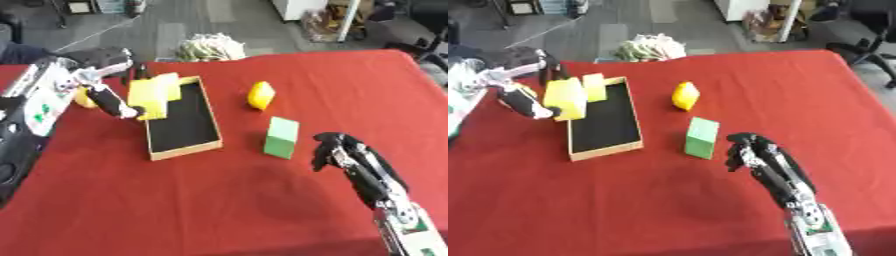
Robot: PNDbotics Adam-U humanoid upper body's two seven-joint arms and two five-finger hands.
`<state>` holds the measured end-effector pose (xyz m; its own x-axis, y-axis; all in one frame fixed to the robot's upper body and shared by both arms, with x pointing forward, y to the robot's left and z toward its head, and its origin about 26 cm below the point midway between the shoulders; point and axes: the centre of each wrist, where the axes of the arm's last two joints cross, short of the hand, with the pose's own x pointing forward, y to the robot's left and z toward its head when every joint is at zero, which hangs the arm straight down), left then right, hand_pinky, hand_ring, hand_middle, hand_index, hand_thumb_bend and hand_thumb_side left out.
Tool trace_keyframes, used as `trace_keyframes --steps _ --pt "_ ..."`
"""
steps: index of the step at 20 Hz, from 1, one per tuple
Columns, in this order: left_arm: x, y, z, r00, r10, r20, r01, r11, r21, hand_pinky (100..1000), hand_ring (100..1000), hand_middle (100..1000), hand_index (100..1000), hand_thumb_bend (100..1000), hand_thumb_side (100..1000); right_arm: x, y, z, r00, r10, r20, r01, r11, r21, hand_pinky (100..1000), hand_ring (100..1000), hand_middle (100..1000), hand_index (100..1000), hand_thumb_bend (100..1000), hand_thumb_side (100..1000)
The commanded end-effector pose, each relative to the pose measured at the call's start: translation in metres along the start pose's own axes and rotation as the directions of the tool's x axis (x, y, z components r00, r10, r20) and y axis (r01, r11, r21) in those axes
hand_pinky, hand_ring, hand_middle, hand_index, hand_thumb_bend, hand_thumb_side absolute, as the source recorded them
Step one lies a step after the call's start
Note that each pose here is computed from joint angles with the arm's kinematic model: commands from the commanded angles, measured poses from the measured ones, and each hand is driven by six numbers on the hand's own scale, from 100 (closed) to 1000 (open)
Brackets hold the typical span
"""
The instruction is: Pick up objects on the table and place them in the box.
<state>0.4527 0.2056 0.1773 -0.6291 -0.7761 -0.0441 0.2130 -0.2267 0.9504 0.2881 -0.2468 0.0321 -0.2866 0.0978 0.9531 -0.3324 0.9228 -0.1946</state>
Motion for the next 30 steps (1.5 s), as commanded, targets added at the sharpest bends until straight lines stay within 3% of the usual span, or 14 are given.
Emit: trace_keyframes --steps 1,5,13,22,25,30 --pt "0.008 0.003 -0.011 0.999 -0.032 -0.008 0.032 0.999 -0.006 674 535 524 716 364 231 0.006 -0.001 -0.005 1.0 0.0 0.026 0.0 1.0 0.01 492 526 517 731 100 620" --pt "0.015 -0.013 -0.027 1.0 -0.014 -0.025 0.014 1.0 -0.01 672 536 527 720 389 239 0.006 0.001 -0.006 1.0 -0.003 0.028 0.003 1.0 0.017 492 526 517 731 100 625" --pt "0.025 -0.023 -0.046 0.994 -0.006 -0.107 0.013 0.997 0.07 671 535 525 726 375 234 0.008 0.002 -0.009 0.999 -0.005 0.036 0.004 1.0 0.03 493 526 518 731 100 631" --pt "0.032 -0.025 -0.051 0.996 0.074 -0.043 -0.072 0.996 0.061 678 546 540 751 362 221 0.008 0.003 -0.009 0.999 -0.004 0.035 0.003 1.0 0.031 493 527 519 731 100 635" --pt "0.033 -0.02 -0.049 0.998 0.06 -0.018 -0.06 0.998 0.016 736 624 647 834 437 262 0.007 0.002 -0.009 0.999 -0.003 0.033 0.002 1.0 0.031 493 527 519 731 100 636" --pt "0.025 -0.011 -0.039 0.999 0.041 -0.016 -0.042 0.999 -0.033 791 713 760 877 480 382 0.007 0.002 -0.009 1.0 0.001 0.028 -0.002 1.0 0.027 493 527 520 732 100 639"
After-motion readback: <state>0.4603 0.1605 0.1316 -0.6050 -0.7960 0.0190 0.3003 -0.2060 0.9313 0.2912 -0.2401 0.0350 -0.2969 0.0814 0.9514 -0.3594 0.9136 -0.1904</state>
